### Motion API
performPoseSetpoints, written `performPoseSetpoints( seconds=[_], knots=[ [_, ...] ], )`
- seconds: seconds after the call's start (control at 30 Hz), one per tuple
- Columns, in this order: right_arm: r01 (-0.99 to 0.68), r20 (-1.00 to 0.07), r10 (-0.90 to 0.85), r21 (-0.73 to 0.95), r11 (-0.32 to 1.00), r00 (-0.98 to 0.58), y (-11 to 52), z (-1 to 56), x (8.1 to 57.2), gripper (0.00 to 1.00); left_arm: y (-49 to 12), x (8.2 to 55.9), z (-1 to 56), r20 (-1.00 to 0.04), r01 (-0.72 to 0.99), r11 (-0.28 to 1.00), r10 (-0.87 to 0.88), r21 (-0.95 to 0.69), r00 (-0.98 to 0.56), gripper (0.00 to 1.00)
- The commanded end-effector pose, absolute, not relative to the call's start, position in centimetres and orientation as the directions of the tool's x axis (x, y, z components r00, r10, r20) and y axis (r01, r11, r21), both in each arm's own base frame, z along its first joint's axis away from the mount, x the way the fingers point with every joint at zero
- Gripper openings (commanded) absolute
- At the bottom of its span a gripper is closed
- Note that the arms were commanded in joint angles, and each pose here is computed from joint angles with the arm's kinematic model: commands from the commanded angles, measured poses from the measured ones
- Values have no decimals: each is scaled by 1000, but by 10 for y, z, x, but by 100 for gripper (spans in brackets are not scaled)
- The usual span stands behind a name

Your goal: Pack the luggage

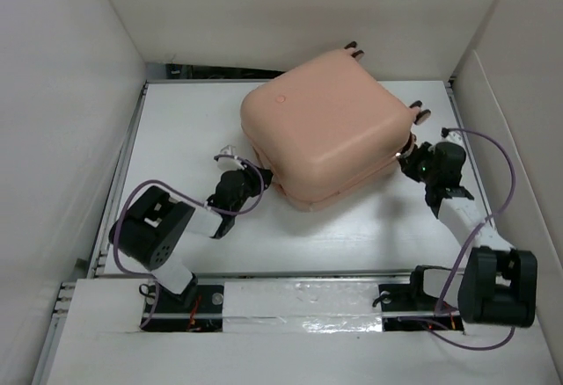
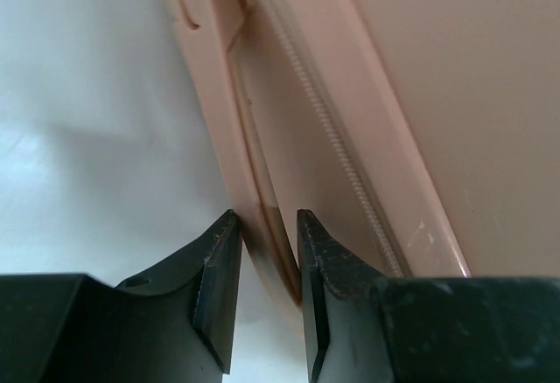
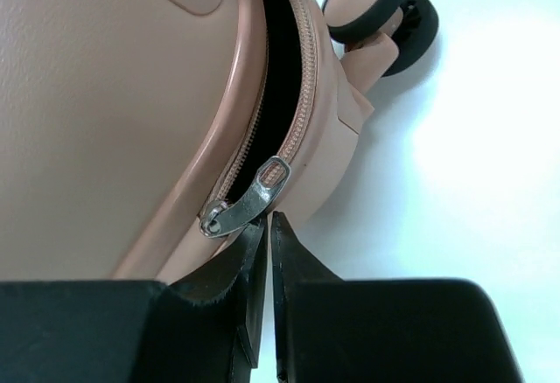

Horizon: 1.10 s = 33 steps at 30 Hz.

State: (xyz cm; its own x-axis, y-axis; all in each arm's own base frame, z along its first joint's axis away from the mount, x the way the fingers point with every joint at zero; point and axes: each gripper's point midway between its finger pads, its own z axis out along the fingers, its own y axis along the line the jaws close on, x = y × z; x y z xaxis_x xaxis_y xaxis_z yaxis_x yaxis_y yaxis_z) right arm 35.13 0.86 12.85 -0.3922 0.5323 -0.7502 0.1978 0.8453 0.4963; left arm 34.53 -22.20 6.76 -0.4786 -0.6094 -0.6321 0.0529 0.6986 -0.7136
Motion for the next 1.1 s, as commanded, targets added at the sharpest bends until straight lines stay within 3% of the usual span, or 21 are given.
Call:
performPoseSetpoints(
  seconds=[0.0, 0.03, 0.1, 0.13, 0.2, 0.4, 0.5, 0.53, 0.6, 0.63, 0.7, 0.73, 0.77, 0.8, 0.87, 0.93, 1.0, 1.07],
  knots=[
    [-137, -842, 455, 507, 851, -291, 58, 210, 403, 12, -218, 306, 60, -671, 101, 737, -539, -668, -508, 0],
    [-184, -857, 438, 493, 850, -272, 67, 232, 416, 12, -219, 296, 60, -673, 105, 739, -533, -666, -514, 0],
    [-245, -843, 370, 482, 841, -389, 103, 212, 431, 13, -234, 268, 66, -663, 146, 720, -515, -679, -543, 0],
    [-307, -863, 343, 462, 832, -370, 119, 237, 446, 14, -234, 260, 64, -665, 138, 728, -510, -672, -545, 0],
    [-361, -837, 267, 463, 810, -477, 157, 211, 454, 14, -252, 233, 72, -664, 194, 705, -485, -682, -570, 0],
    [-460, -827, 226, 489, 742, -515, 213, 221, 472, 16, -281, 200, 95, -663, 240, 676, -478, -697, -576, 0],
    [-438, -827, 236, 486, 757, -509, 203, 218, 465, 30, -286, 200, 107, -674, 248, 676, -487, -693, -555, 0],
    [-424, -826, 244, 487, 764, -509, 195, 218, 461, 42, -285, 202, 110, -677, 246, 679, -493, -692, -546, 0],
    [-425, -853, 244, 454, 783, -461, 185, 231, 444, 51, -286, 206, 116, -692, 253, 686, -493, -682, -528, 0],
    [-381, -839, 238, 451, 807, -489, 172, 206, 429, 55, -286, 208, 118, -698, 250, 693, -494, -676, -518, 0],
    [-349, -869, 265, 423, 836, -418, 152, 221, 406, 56, -286, 214, 123, -697, 239, 696, -501, -676, -512, 0],
    [-315, -842, 261, 438, 842, -471, 146, 183, 380, 50, -286, 217, 126, -696, 242, 692, -505, -680, -510, 0],
    [-317, -857, 285, 439, 841, -429, 139, 185, 370, 44, -290, 217, 131, -695, 258, 679, -512, -687, -505, 0],
    [-358, -882, 305, 432, 828, -358, 137, 204, 351, 20, -289, 221, 132, -695, 258, 678, -515, -689, -502, 0],
    [-408, -881, 277, 431, 805, -385, 144, 172, 312, 5, -293, 225, 137, -697, 266, 675, -514, -688, -500, 0],
    [-497, -906, 257, 402, 769, -335, 155, 182, 282, 0, -293, 228, 138, -704, 273, 678, -510, -683, -495, 0],
    [-574, -909, 241, 404, 713, -341, 171, 175, 250, 3, -296, 229, 141, -706, 282, 675, -507, -682, -495, 0],
    [-562, -904, 234, 408, 720, -357, 172, 158, 238, 21, -296, 227, 141, -704, 284, 673, -503, -683, -501, 0]
  ],
)
